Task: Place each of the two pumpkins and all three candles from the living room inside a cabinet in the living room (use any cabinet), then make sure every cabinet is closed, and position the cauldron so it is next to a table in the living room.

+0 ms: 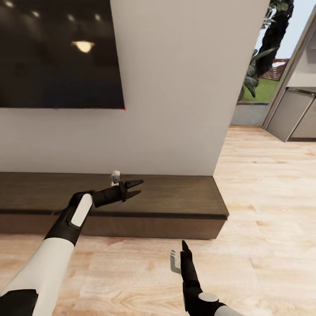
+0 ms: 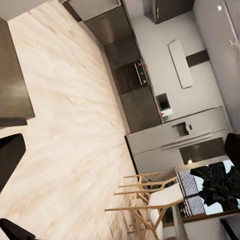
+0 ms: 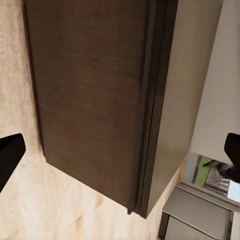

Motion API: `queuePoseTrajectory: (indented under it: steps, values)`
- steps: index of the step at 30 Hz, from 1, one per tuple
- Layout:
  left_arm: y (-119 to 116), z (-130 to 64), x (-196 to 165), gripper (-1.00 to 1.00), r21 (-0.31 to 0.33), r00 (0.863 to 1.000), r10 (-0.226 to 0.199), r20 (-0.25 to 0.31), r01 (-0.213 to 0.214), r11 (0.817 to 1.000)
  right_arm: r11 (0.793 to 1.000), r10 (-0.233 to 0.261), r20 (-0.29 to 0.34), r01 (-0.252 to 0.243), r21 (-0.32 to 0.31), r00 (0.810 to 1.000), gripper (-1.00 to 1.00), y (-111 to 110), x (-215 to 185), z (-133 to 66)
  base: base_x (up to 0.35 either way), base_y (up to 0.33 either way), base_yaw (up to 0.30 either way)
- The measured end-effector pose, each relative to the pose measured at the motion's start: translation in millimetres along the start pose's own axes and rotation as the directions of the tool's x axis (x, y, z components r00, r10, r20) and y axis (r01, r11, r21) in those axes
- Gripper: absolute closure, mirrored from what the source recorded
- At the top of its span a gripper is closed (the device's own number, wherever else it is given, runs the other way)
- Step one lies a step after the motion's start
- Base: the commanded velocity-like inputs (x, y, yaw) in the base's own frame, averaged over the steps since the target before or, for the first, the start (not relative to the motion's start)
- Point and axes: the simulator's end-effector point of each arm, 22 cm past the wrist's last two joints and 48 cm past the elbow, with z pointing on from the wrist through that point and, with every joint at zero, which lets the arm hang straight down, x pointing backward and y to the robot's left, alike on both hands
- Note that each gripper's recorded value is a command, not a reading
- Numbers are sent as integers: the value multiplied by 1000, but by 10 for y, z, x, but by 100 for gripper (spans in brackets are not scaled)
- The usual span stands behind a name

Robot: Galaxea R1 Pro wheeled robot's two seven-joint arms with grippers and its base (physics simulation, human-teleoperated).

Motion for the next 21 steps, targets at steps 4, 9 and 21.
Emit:
queuePoseTrajectory:
  steps: [4,9,21]
  values:
    - [-20,23,11,-100,6,1000,-1,-1,1,1000,1000,4,-1,-4,2,1000,-100,-9,8,4,331,0,0]
    - [-17,22,11,-100,6,1000,-1,-1,1,1000,1000,17,14,-17,0,1000,-100,-6,-25,4,337,0,0]
    - [-11,25,16,-100,5,1000,-3,-2,3,1000,1000,20,20,-20,-2,1000,-100,6,-34,2,337,0,0]
